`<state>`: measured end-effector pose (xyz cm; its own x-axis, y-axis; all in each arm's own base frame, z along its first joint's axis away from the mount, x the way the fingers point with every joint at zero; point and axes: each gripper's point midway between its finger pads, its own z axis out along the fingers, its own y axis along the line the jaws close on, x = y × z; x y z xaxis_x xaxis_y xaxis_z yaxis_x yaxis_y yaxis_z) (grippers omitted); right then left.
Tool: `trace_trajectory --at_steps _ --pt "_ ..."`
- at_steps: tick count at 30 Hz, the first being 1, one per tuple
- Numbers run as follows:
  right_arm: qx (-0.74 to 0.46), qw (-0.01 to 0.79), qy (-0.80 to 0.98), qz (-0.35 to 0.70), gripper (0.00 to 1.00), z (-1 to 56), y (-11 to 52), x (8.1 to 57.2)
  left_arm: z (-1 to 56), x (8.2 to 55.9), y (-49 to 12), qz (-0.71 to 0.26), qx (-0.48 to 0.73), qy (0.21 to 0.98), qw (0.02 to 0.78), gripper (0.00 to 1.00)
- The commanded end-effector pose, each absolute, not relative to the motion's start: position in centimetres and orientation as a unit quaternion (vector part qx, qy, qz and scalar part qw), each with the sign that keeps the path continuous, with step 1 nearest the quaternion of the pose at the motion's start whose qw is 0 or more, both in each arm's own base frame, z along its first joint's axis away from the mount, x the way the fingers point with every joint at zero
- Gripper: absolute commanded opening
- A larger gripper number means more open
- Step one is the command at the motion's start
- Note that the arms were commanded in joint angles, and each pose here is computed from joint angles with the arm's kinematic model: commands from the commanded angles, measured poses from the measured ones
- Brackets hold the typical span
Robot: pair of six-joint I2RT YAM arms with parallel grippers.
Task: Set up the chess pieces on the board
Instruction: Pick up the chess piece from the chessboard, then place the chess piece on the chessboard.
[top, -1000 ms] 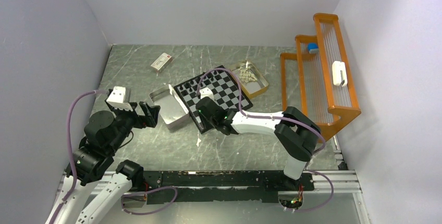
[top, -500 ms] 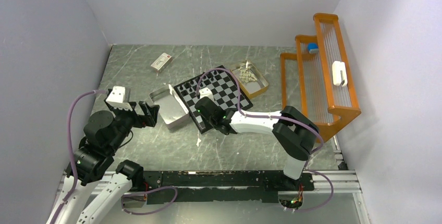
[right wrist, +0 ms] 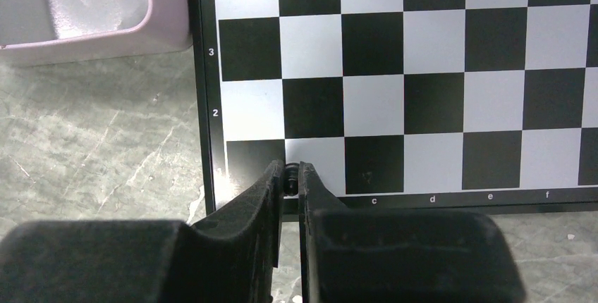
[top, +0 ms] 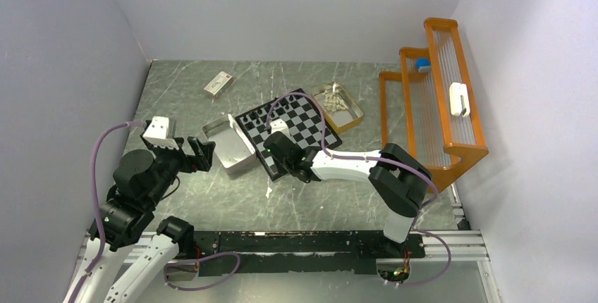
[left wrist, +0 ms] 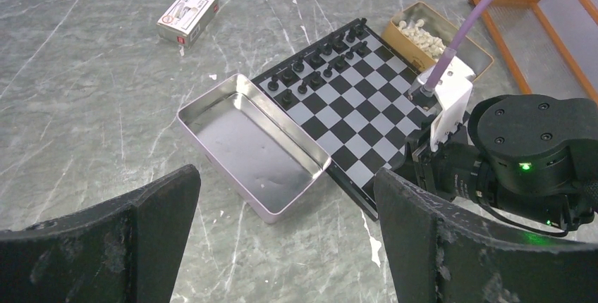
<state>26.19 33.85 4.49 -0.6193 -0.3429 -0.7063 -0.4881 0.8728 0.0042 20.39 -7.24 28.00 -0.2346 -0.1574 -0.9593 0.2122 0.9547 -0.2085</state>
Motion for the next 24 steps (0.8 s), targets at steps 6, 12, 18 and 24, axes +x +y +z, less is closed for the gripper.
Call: trace_trajectory --at_steps 6,12,18,24 --pt "-0.227 0.415 0.874 0.106 0.07 9.7 34.7 27.9 28.6 20.9 -6.8 -0.141 0.01 0.762 0.632 0.97" --pt "-0.219 0.443 0.864 0.094 0.05 12.3 34.4 32.6 28.6 20.9 -6.7 -0.139 0.009 0.762 0.632 0.97" --pt "-0.19 0.463 0.861 0.089 0.05 14.0 33.3 38.9 28.4 21.0 -6.9 -0.14 0.012 0.762 0.632 0.97" --pt "-0.162 0.462 0.87 0.056 0.05 12.9 31.2 44.2 28.5 20.9 -6.8 -0.14 0.01 0.76 0.634 0.97"
